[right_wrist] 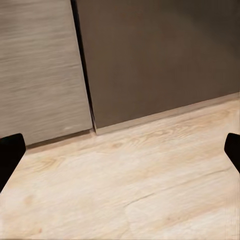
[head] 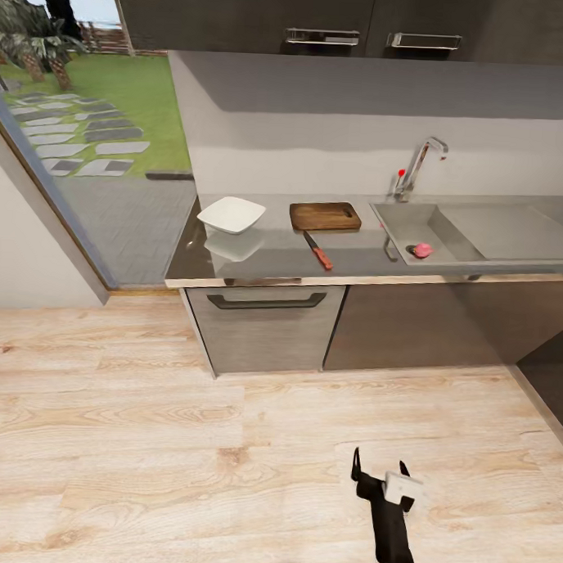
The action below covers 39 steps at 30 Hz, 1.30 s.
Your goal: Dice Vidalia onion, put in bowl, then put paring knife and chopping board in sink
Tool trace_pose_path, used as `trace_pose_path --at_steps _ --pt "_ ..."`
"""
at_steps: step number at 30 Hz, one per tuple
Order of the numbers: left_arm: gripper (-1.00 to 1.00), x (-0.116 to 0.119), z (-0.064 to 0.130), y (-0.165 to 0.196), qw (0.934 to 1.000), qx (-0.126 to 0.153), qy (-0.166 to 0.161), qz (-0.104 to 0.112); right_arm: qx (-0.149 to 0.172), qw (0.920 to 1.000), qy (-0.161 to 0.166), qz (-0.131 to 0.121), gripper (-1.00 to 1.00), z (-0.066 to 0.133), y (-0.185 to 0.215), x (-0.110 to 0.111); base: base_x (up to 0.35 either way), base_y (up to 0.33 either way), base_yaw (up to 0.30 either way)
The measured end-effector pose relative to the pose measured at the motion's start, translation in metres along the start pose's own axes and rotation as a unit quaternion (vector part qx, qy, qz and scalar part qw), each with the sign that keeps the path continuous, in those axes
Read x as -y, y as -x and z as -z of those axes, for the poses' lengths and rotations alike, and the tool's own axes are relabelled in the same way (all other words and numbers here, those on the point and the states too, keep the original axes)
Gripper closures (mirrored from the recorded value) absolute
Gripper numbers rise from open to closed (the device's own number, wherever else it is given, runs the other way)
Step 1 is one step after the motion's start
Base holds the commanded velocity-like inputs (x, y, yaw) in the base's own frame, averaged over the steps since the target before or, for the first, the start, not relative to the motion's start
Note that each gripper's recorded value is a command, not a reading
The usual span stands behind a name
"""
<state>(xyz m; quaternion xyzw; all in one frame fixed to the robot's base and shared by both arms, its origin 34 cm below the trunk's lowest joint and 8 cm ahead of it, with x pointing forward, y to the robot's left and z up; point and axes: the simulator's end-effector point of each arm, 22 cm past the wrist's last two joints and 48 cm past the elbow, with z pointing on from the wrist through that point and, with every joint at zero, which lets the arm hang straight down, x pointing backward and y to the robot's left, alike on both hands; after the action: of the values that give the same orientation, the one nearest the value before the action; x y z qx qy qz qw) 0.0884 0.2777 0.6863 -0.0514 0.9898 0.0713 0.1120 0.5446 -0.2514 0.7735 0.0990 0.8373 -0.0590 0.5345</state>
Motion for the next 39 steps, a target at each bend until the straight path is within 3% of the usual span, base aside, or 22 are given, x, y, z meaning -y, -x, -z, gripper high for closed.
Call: trace_pose_path --at_steps 3,6,10,15,24,29,39 --pt "-1.00 0.000 0.000 0.000 1.0000 0.000 0.000 0.000 0.005 0.9999 0.000 0.009 -1.00 -0.017 0.038 0.004 0.000 0.000 0.000" --pt "-1.00 0.000 0.000 0.000 1.0000 0.001 0.000 0.000 0.047 0.9989 0.000 0.002 -1.00 -0.025 0.087 0.003 0.000 0.000 0.000" --pt "-1.00 0.000 0.000 0.000 1.0000 0.001 0.000 0.000 0.148 0.9882 -0.029 -0.025 -1.00 -0.019 0.162 0.014 0.000 0.000 0.000" --pt "-1.00 0.000 0.000 0.000 1.0000 0.001 0.000 0.000 0.177 0.9836 -0.030 -0.013 -1.00 0.018 0.175 0.021 0.000 0.000 0.000" --pt "-1.00 0.000 0.000 0.000 1.0000 0.001 0.000 0.000 0.188 0.9816 -0.030 -0.014 -1.00 0.075 0.164 0.035 0.000 0.000 0.000" --pt "-1.00 -0.001 0.000 0.000 1.0000 0.000 0.000 0.000 0.199 0.9796 -0.026 -0.011 -1.00 0.119 0.149 0.042 0.000 0.000 0.000" --pt "-1.00 -0.001 0.000 -0.001 1.0000 -0.001 0.000 0.000 0.215 0.9763 -0.018 -0.012 -1.00 0.138 0.140 0.043 0.000 0.000 0.000"
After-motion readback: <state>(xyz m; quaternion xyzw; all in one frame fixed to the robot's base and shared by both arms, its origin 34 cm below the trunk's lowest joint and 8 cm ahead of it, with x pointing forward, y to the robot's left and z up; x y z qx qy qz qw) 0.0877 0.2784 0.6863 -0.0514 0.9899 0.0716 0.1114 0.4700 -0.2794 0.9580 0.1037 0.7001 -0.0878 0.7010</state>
